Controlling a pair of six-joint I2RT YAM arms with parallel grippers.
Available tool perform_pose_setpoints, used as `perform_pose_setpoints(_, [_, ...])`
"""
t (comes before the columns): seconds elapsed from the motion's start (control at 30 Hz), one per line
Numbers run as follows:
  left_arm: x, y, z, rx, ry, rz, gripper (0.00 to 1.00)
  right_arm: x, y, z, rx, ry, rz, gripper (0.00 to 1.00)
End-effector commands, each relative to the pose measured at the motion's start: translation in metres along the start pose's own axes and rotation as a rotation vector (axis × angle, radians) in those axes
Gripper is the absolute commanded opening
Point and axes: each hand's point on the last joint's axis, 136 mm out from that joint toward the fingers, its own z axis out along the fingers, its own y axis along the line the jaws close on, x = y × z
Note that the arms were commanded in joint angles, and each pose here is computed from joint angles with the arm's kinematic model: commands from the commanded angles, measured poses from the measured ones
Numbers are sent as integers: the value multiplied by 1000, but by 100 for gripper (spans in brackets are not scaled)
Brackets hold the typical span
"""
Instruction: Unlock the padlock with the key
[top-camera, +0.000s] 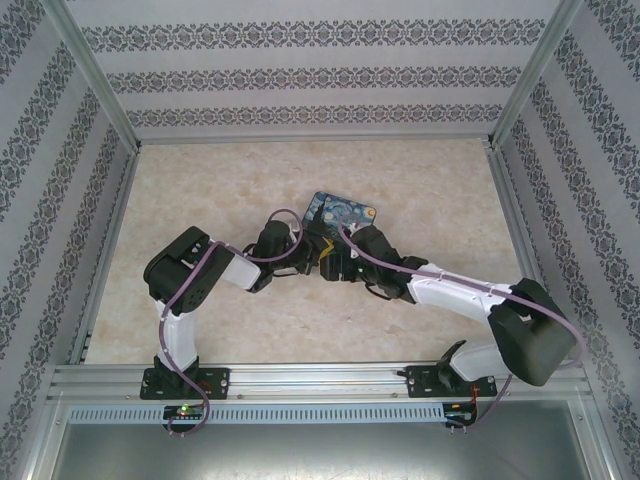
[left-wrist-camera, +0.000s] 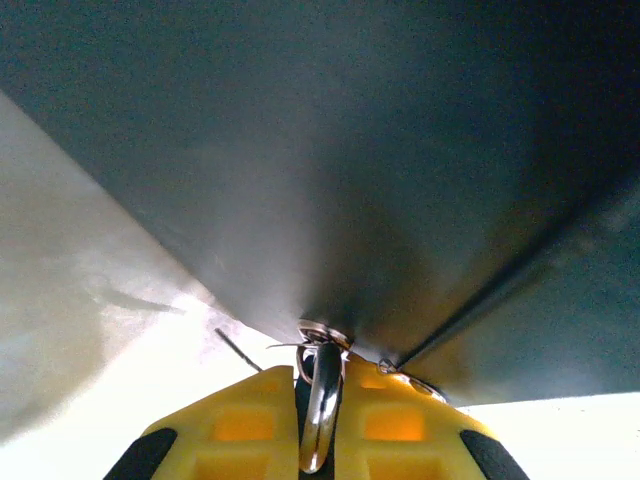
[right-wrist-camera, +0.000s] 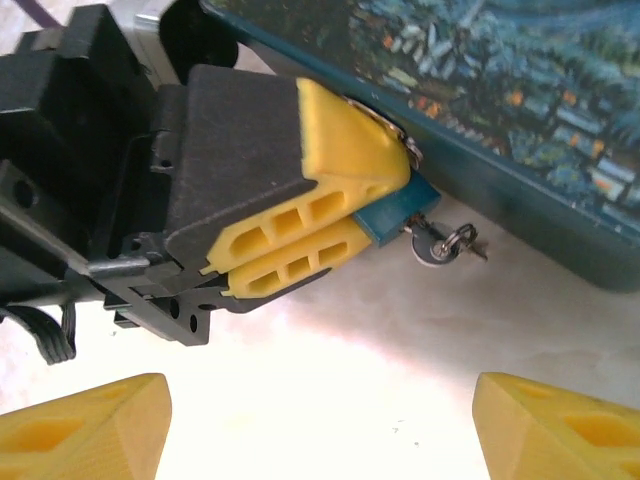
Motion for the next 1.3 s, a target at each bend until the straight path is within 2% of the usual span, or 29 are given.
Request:
perform_pose_setpoints(0.0, [1,16,-3,-29,-1,28,14,-10,-6,12,15,-80,121,80])
perform_pose_setpoints(0.1, [3,21,-9,-45,-10,30,31,-17,-12,18,29,-131,162,80])
perform_pose_setpoints(0.17, [6,24,-15,-57,-11,26,48,-23,-17,19,48,-163,172,80])
perform_pose_setpoints(0.23, [8,26,-22,-63,-16,24,60,-32,-18,21,37,-173,180,80])
perform_pose_setpoints(0.4, [13,26,-36,-88,-20,43,74,-57,-26,28,32,-193,190,80])
perform_pose_setpoints(0.53, [15,13,-44,-101,-23,89,80,-86,-35,31,10,-213,209,80])
perform_pose_setpoints(0.73, [9,-17,-60,-175,-35,252,85,-123,-30,23,-67,-226,167,78])
perform_pose_setpoints(0.83, [-4,-33,-69,-231,-50,331,85,-116,-28,13,-69,-213,127,78])
perform_pose_setpoints(1.03, [-42,-65,-76,-391,-36,533,86,-89,-52,12,-17,-182,106,76])
perform_pose_setpoints(1.27, [-83,-81,-72,-477,-21,622,86,-69,-73,29,27,-153,120,62])
